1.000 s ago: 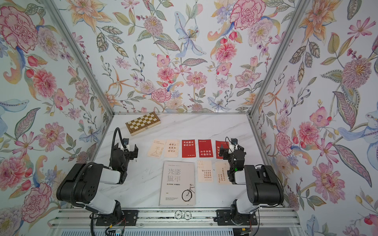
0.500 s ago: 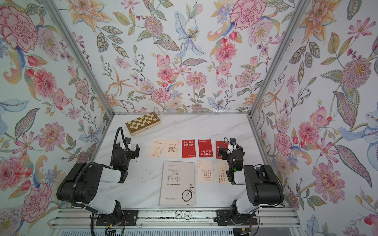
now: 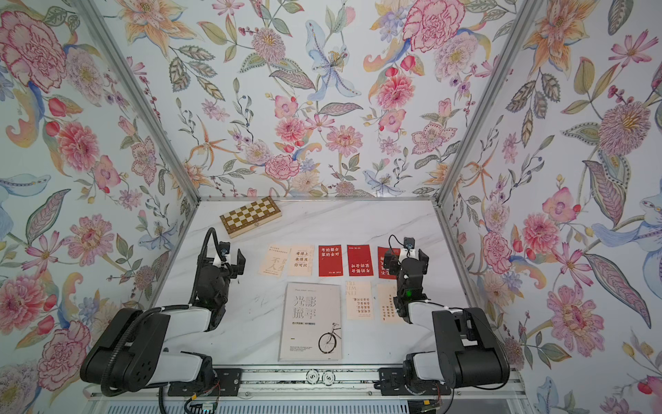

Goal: Place the photos into the photo albums
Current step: Open the photo album at the center of the board.

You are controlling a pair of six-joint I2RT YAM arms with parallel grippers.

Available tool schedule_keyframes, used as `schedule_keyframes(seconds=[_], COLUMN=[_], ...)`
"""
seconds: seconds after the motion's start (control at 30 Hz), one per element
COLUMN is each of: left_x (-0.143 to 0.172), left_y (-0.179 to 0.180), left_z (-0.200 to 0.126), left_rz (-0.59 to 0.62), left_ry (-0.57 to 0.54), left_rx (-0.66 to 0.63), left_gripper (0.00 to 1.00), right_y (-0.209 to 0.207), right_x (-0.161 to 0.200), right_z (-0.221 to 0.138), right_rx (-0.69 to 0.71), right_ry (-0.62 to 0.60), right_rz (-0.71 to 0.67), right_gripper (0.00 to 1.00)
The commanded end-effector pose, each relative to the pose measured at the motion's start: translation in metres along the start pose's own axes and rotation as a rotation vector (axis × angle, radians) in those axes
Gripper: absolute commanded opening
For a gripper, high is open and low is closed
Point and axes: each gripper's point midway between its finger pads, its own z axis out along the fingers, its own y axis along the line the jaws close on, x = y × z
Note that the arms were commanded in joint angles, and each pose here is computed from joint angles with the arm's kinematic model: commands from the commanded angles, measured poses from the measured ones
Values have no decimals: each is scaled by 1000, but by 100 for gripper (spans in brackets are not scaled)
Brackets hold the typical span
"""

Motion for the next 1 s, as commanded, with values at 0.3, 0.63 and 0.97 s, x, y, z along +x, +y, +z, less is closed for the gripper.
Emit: schedule_keyframes(seconds=[0.3,0.63,0.97], left_x=[-62,-55,-24], left_y=[-11,-82,-140], left_z=[-28,-50,-109], left_rz=[-178,-296,-268], left_ry=[52,289,508], left_rx=[29,449,709], left_gripper=[99,99,99], right_y=[-7,50,151], right_x=[-43,-31,25], right_z=[-19,-53,-109], right_rx=[55,2,-416], right_ry=[220,444,728], right_rz=[230,183,179], right_gripper=[99,99,99])
